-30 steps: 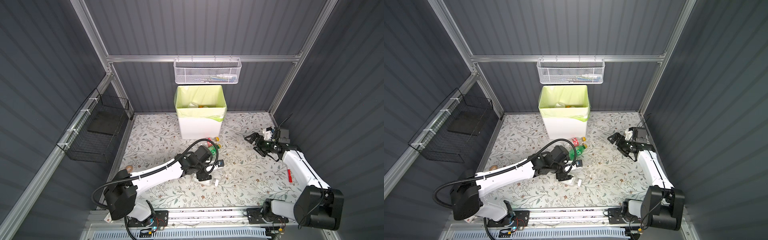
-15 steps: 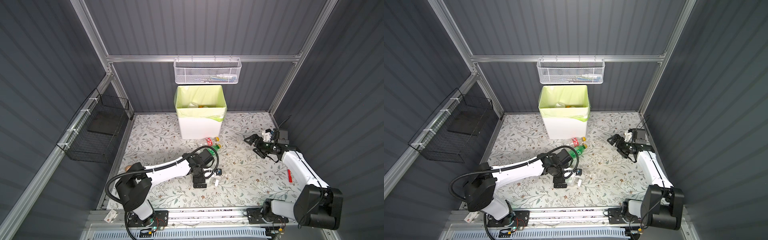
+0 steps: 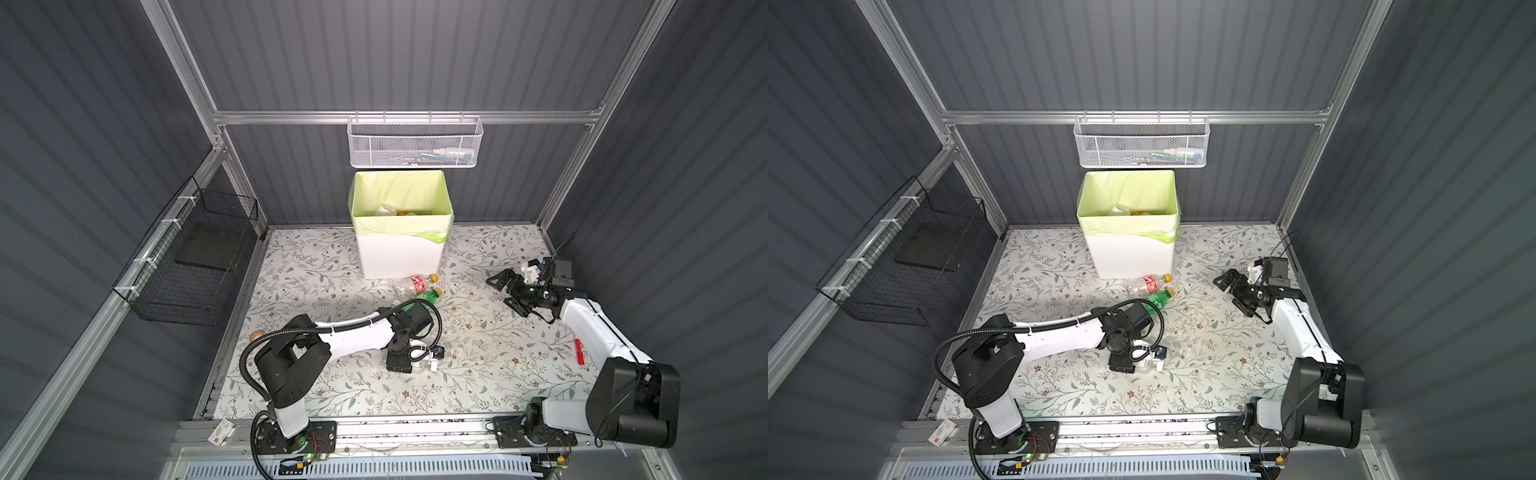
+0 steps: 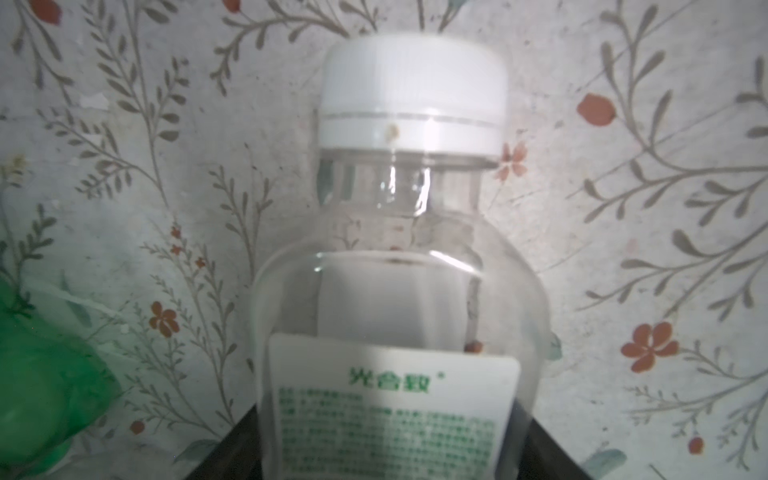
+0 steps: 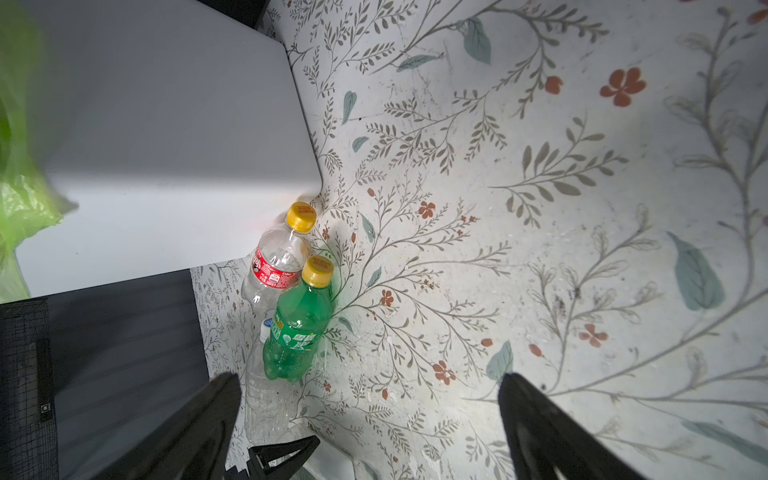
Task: Throw the plastic bottles in the bin
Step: 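Lift the green-label white-cap bottle with the left gripper, then carry the green-label bottle with the left gripper over the bin and release, then grasp the green soda bottle with the right gripper while the left arm withdraws, then lift the green soda bottle with the right gripper, carry to the bin, release, then grasp the clear white-cap bottle on the table with the left gripper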
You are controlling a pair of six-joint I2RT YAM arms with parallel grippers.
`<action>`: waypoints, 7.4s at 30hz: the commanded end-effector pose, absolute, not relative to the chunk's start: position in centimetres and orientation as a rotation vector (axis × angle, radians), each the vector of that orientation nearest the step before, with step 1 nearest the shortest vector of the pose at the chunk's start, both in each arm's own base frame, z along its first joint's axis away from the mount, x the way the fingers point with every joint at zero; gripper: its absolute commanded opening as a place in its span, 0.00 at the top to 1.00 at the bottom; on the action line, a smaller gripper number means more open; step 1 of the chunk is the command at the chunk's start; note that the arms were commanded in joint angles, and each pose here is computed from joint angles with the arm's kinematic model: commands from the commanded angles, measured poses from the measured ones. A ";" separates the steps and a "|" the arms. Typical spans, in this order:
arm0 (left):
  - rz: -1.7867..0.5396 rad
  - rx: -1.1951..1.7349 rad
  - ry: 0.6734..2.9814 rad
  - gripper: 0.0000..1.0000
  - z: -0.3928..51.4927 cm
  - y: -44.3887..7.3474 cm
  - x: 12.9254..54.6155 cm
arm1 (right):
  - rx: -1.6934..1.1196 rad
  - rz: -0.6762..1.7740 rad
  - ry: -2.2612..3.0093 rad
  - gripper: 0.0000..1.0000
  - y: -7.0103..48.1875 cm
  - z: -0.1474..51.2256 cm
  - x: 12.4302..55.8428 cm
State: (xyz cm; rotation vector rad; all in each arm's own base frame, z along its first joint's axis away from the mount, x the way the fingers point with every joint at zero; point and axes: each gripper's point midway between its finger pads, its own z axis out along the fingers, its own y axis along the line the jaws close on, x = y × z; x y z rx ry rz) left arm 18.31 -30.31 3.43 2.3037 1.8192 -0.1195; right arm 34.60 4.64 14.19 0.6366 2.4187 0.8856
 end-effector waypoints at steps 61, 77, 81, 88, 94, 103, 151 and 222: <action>-0.807 0.115 1.682 0.01 51.4 -16.2 49.5 | 0.631 0.875 2.496 0.02 7.3 12.6 33.7; -0.467 0.049 1.956 0.00 35.5 -10.4 43.8 | 0.596 0.753 2.596 0.02 10.1 11.3 34.1; -0.477 0.063 2.128 0.00 26.9 -10.3 40.1 | 0.623 0.759 2.581 0.02 13.3 11.0 34.6; -0.483 -0.009 2.227 0.01 20.3 -9.4 35.4 | 0.681 0.741 2.624 0.04 18.9 10.1 35.5; -0.380 -0.028 2.213 0.00 19.3 -7.8 34.5 | 0.674 0.728 2.688 0.04 23.4 8.6 35.7; -0.190 -0.294 2.179 0.01 17.9 -3.7 34.5 | 0.710 0.626 2.749 0.07 26.1 6.4 35.4; -0.464 -0.082 2.290 0.07 14.7 -10.8 35.3 | 0.670 0.232 2.595 0.39 6.1 5.5 24.4; -0.250 0.685 2.639 0.38 4.1 -23.9 28.4 | 0.686 0.497 2.441 0.05 1.9 13.8 33.9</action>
